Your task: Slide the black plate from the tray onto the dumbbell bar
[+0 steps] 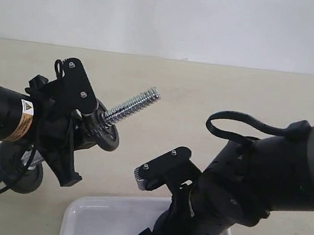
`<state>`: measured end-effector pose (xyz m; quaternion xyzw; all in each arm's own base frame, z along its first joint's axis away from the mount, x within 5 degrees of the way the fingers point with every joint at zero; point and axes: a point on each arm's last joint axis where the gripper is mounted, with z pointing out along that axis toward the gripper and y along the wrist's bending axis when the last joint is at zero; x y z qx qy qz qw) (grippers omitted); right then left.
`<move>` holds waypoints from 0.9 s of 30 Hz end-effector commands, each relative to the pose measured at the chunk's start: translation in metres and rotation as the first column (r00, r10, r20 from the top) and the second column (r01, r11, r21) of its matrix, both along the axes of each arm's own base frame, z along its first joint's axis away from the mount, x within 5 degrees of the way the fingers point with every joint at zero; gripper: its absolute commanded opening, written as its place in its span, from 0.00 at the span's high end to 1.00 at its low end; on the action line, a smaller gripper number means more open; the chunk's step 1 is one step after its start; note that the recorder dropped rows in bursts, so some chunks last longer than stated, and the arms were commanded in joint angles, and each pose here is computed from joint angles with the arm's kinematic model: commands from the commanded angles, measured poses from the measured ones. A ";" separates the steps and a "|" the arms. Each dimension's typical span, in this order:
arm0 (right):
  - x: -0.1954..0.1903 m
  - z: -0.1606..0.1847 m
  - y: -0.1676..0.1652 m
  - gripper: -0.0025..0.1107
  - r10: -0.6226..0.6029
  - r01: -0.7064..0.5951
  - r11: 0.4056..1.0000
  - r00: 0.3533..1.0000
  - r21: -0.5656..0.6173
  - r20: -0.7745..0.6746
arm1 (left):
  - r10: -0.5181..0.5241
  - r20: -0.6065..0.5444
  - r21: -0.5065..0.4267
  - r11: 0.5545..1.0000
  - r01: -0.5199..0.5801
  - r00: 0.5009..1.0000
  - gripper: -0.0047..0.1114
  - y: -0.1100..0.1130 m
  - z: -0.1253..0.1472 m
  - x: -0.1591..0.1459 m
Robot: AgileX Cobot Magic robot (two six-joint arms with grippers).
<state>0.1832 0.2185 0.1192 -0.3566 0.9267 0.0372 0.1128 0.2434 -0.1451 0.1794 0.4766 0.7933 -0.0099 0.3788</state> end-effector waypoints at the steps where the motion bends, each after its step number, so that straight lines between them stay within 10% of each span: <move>1: -0.007 -0.012 -0.008 0.06 0.004 -0.008 0.997 0.999 -0.071 -0.053 | 0.020 0.094 -0.024 1.000 -0.018 0.995 0.92 0.001 0.025 0.005; 27: -0.010 -0.013 -0.013 0.06 -0.050 0.039 0.992 0.995 -0.117 -0.088 | 0.022 0.095 -0.023 1.000 -0.020 0.995 0.92 0.001 0.025 0.005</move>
